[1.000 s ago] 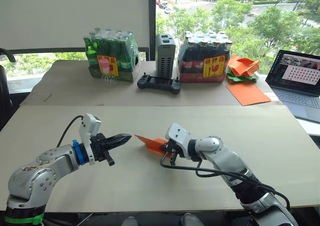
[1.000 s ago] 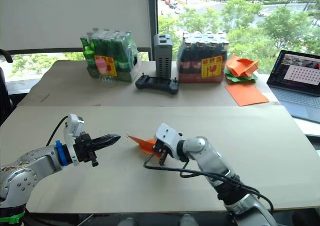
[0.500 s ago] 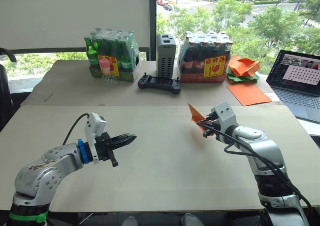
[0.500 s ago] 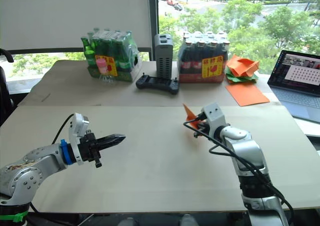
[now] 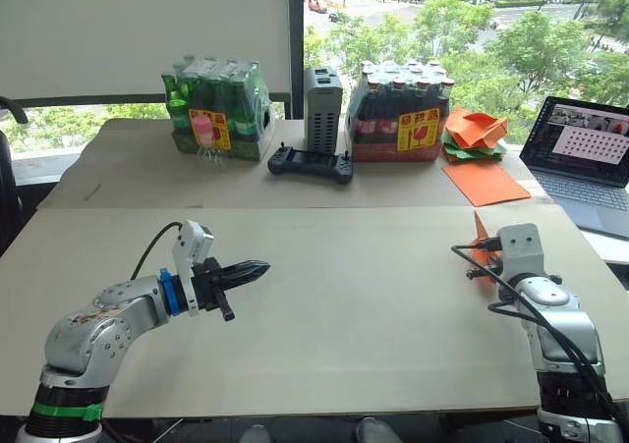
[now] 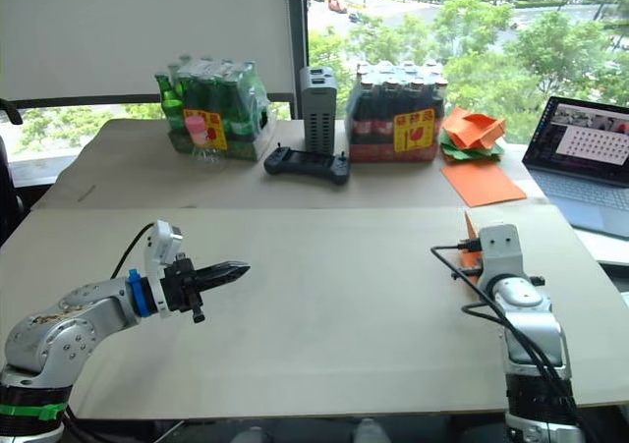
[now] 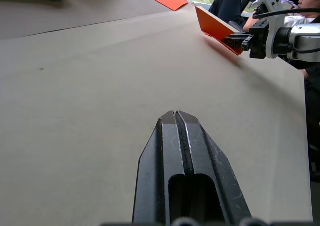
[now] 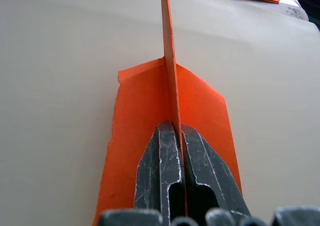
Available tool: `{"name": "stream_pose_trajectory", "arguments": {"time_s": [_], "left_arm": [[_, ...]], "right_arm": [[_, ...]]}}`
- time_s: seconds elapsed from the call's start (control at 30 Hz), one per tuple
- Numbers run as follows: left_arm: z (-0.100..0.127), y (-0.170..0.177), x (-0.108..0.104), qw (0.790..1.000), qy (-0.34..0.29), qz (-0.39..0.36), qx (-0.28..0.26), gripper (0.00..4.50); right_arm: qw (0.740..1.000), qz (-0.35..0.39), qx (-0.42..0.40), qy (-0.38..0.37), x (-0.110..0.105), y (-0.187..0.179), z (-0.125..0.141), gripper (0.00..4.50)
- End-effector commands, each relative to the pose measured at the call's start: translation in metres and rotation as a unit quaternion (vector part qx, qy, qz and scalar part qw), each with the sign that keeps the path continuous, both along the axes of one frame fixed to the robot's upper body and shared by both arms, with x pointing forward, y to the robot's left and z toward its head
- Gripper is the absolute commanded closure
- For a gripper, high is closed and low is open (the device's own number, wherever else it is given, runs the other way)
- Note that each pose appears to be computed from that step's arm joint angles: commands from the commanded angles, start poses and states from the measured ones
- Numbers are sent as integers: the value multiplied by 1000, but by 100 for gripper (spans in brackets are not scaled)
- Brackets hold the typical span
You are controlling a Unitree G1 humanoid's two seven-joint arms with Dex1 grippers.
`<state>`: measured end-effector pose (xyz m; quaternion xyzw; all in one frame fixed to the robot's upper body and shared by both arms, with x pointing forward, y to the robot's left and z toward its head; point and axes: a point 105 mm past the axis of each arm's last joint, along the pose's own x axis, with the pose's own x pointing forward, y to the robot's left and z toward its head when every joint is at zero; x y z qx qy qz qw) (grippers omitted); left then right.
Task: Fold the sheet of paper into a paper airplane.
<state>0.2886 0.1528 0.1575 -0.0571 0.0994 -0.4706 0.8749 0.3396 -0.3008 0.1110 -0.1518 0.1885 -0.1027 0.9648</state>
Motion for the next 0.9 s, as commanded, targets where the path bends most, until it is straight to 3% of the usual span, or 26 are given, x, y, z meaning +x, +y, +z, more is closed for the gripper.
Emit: {"name": "stream_pose_trajectory", "arguments": {"time_s": [0.03,0.1,0.3,0.43,0.5,0.63,0.73,0.8,0.9], "left_arm": [[10,-2,1,1000,-24,-6,-2,450],[9,-2,1,1000,-23,-4,-3,450],[9,0,0,1000,-22,1,-4,450],[8,3,0,1000,-22,10,-4,450],[9,5,1,1000,-22,18,-7,450],[14,9,3,999,-23,34,-22,450],[19,12,4,998,-28,51,-38,450],[17,16,5,997,-31,71,-28,450],[14,20,7,995,-31,92,-20,450]], "right_arm": [[999,-15,-6,-31,0,-6,11,447],[999,-15,3,-38,2,-5,12,447],[997,-25,-8,-77,10,-3,28,256],[991,-24,-37,-130,17,1,54,116],[980,-1,-57,-190,22,14,80,50],[945,114,-3,-306,29,70,120,50],[940,239,79,-232,30,125,87,50],[907,342,122,-211,15,168,79,50],[874,408,174,-200,1,195,79,50]]}}
